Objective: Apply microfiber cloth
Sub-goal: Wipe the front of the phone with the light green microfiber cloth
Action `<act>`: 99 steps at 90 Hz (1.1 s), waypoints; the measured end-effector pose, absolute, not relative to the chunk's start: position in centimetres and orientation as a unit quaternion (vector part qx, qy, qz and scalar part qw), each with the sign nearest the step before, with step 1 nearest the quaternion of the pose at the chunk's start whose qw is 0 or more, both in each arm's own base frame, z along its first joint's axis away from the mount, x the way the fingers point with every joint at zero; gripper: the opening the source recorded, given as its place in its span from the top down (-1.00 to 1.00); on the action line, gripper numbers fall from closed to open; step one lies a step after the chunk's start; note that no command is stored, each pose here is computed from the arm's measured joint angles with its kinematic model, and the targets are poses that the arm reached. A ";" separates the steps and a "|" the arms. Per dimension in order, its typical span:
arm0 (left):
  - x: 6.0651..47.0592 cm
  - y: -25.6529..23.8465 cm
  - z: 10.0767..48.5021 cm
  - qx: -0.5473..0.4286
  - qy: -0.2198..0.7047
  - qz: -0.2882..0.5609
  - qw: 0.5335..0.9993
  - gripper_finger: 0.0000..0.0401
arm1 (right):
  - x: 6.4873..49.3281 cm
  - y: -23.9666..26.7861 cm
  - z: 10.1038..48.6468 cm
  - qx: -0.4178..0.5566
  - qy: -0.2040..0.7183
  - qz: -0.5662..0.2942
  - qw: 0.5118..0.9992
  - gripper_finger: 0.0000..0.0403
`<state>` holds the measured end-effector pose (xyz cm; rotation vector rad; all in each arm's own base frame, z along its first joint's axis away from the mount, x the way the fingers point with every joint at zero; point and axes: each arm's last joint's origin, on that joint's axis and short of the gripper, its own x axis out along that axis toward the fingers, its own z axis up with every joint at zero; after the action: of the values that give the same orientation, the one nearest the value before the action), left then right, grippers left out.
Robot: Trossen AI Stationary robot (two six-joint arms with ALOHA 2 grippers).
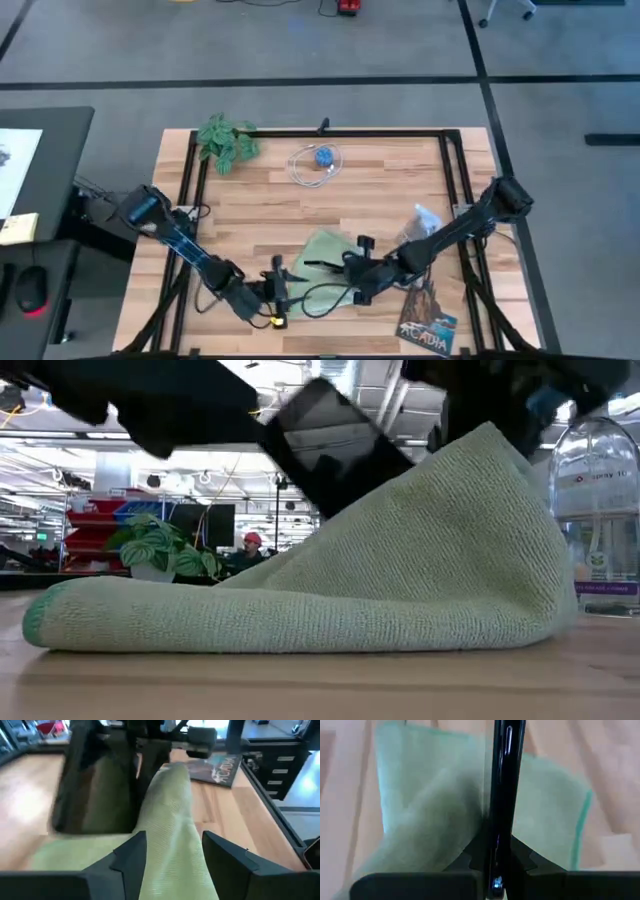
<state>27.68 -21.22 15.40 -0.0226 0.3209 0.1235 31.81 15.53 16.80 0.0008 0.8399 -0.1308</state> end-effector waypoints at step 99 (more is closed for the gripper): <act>36.7 -22.4 12.6 0.199 0.312 0.190 0.909 0.60 | 32.0 14.9 16.2 0.038 0.434 -0.073 0.897 0.92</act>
<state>36.71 -22.36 12.59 0.4113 0.6430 0.3915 31.95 14.90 16.17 0.0796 0.8993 -0.1505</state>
